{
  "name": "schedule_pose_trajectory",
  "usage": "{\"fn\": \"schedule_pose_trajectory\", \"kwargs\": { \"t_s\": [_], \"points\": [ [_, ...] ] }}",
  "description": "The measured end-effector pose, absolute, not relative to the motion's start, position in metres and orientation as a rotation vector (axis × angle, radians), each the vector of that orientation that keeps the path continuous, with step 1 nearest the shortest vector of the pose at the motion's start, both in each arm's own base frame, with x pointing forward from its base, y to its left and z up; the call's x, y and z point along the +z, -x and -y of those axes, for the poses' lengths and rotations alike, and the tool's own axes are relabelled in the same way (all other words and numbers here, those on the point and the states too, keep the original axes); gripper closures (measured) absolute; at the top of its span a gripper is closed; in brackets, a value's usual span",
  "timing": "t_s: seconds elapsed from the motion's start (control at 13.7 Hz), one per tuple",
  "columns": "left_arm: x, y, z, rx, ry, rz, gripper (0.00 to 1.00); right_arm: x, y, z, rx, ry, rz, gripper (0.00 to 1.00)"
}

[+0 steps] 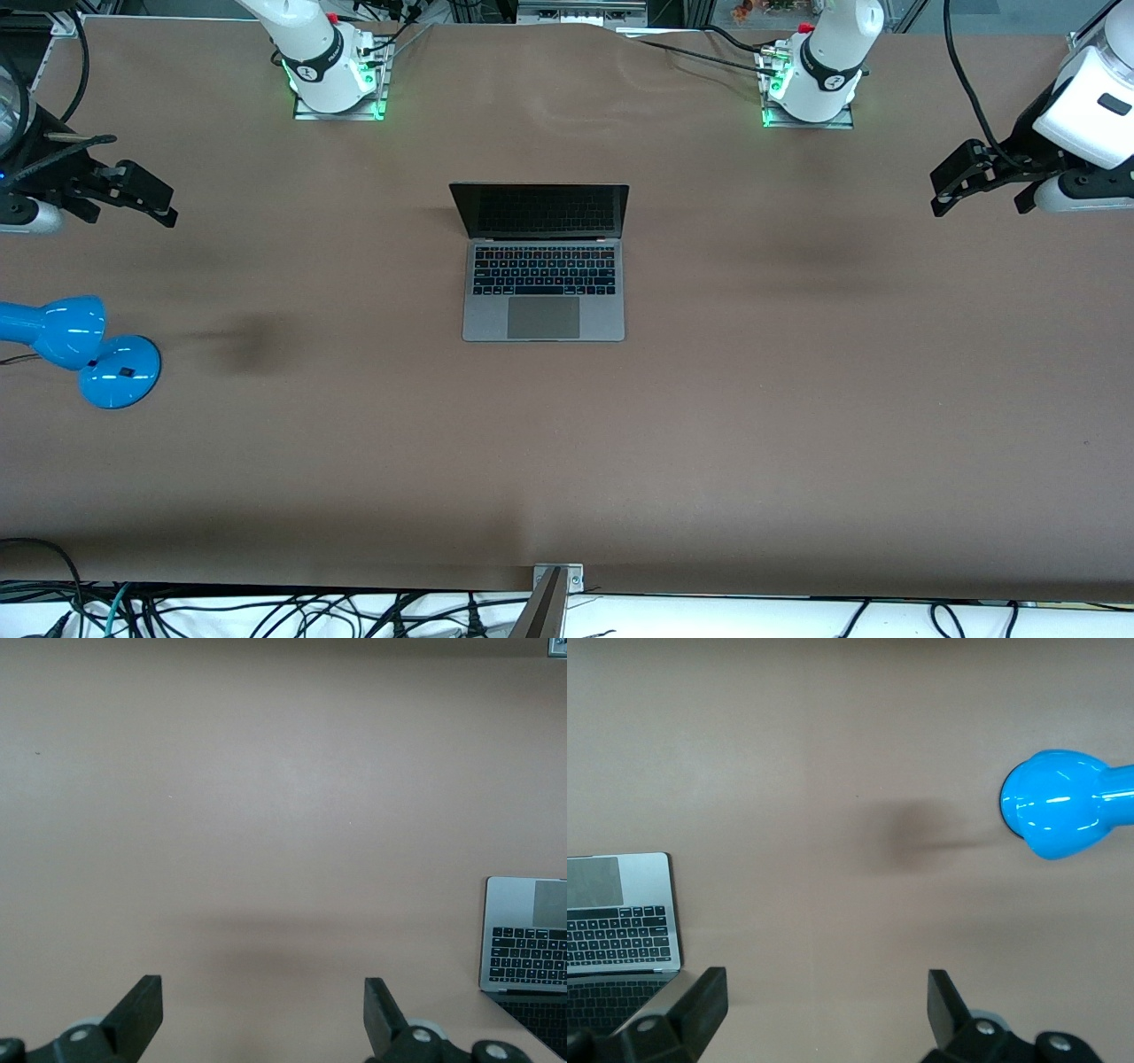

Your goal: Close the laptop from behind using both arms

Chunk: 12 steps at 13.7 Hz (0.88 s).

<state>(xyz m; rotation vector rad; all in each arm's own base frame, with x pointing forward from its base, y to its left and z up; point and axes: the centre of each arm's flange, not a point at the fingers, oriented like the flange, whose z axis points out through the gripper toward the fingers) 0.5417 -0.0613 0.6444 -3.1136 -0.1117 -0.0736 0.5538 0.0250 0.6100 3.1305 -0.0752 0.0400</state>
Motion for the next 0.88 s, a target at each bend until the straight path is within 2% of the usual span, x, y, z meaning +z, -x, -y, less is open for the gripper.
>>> {"fn": "schedule_pose_trajectory", "kwargs": {
  "t_s": [0.88],
  "points": [
    [0.622,-0.552,0.069,0.002,3.117,0.085,0.0,0.61,-0.554,-0.025,0.038,-3.13,0.076,0.0]
  ]
}}
